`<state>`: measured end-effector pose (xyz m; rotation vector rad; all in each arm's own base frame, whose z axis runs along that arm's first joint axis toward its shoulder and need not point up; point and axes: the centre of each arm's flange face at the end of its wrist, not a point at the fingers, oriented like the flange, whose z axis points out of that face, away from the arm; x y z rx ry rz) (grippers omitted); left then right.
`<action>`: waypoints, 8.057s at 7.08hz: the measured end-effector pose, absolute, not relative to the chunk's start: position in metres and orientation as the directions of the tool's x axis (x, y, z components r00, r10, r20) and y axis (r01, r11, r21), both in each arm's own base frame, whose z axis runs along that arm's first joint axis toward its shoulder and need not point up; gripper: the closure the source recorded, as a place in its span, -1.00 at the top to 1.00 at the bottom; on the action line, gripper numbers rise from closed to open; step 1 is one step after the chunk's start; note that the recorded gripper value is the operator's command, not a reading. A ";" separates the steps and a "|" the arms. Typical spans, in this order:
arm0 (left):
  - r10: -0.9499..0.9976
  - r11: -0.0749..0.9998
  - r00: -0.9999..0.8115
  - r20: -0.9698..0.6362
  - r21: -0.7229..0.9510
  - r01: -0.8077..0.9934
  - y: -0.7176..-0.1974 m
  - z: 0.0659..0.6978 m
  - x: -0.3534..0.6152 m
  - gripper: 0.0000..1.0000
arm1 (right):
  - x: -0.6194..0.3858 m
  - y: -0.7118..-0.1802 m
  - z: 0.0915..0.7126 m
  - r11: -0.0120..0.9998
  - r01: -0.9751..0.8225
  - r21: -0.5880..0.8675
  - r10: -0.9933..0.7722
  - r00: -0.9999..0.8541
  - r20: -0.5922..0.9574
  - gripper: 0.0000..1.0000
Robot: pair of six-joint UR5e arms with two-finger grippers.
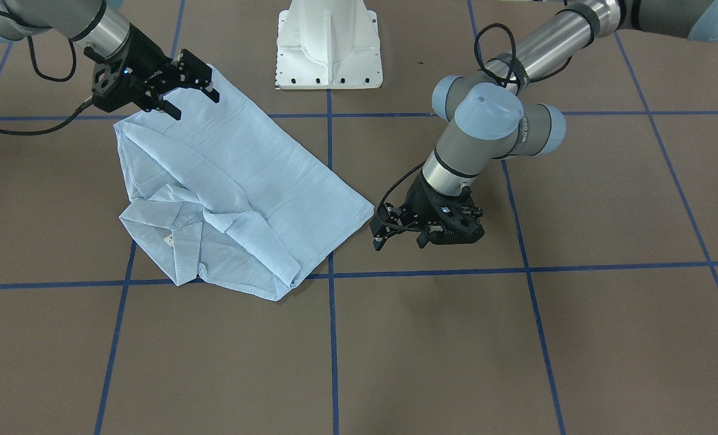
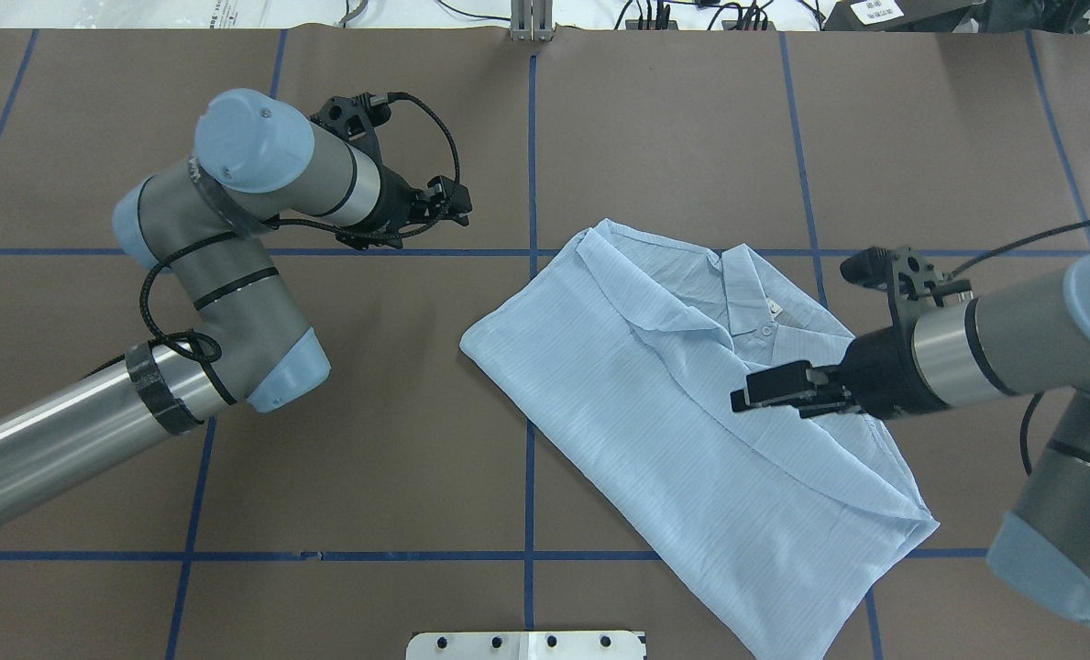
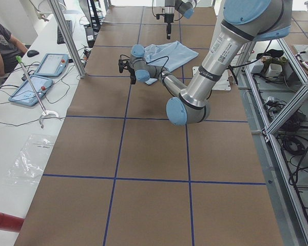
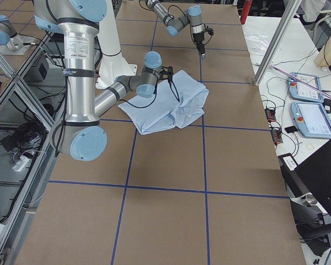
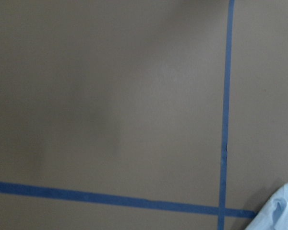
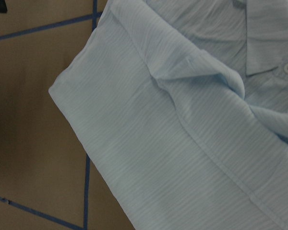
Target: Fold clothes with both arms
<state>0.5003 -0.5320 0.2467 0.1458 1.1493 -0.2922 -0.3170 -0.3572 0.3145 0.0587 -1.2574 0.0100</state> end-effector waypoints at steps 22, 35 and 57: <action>-0.241 0.943 0.504 -0.829 -0.077 0.324 -0.459 0.238 0.575 -1.00 | -0.281 -0.433 0.355 0.981 -0.193 -0.021 0.094 0.379 0.920 1.00; -0.058 0.802 0.455 -0.889 0.230 0.552 -0.681 0.273 0.557 1.00 | -0.281 -0.431 0.353 0.981 -0.194 -0.014 0.088 0.378 0.922 1.00; 0.002 0.924 0.433 -0.902 0.167 0.343 -0.582 0.299 0.406 1.00 | -0.561 -0.282 0.292 0.906 0.109 0.410 -0.313 0.823 0.474 1.00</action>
